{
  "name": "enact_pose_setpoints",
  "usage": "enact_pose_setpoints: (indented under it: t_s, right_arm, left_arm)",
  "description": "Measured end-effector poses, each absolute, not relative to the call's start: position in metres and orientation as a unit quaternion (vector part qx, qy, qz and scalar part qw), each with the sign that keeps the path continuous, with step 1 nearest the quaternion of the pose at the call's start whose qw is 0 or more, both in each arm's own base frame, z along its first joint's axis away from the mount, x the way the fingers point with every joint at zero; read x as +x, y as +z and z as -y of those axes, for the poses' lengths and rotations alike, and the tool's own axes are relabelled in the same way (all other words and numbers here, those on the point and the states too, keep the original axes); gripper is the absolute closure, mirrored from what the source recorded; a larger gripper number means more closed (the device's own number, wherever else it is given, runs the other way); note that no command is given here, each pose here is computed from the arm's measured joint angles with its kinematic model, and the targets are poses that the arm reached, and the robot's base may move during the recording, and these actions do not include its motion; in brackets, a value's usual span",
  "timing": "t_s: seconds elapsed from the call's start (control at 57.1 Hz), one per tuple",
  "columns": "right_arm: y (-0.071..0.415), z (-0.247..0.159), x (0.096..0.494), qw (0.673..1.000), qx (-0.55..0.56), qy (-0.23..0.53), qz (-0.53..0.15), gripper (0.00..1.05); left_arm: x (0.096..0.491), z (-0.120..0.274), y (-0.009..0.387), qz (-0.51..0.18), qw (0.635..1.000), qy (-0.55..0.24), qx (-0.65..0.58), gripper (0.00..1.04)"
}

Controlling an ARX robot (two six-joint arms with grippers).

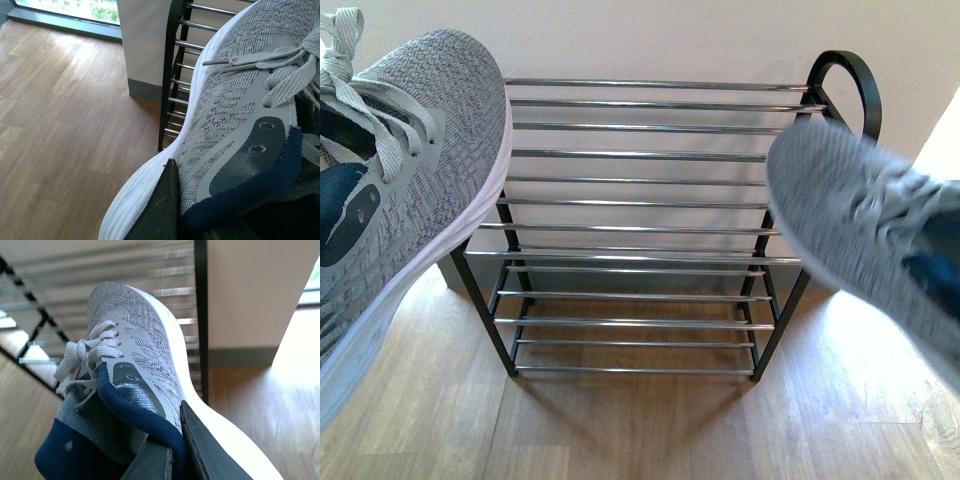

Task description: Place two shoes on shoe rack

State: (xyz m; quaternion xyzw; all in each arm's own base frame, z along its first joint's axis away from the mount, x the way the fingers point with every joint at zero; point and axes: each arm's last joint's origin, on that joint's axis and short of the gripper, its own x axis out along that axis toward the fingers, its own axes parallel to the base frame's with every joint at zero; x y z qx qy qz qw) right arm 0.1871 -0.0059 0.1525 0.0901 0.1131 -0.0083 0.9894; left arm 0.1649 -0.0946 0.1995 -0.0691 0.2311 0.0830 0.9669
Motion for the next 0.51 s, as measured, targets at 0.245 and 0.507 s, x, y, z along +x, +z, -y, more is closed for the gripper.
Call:
enact_pose_setpoints:
  t_s: [0.245,0.507]
  right_arm:
    - [0.206,-0.014,0.215,0.984,0.145,0.016,-0.101,1.04]
    - [0.255,-0.051,0.267,0.964,0.231,0.036,-0.125,1.04]
  left_arm:
    - [0.165,0.095,0.200,-0.231,0.967,0.083,-0.069,1.03]
    - [0.165,0.095,0.200,-0.231,0.967,0.083,-0.069,1.03]
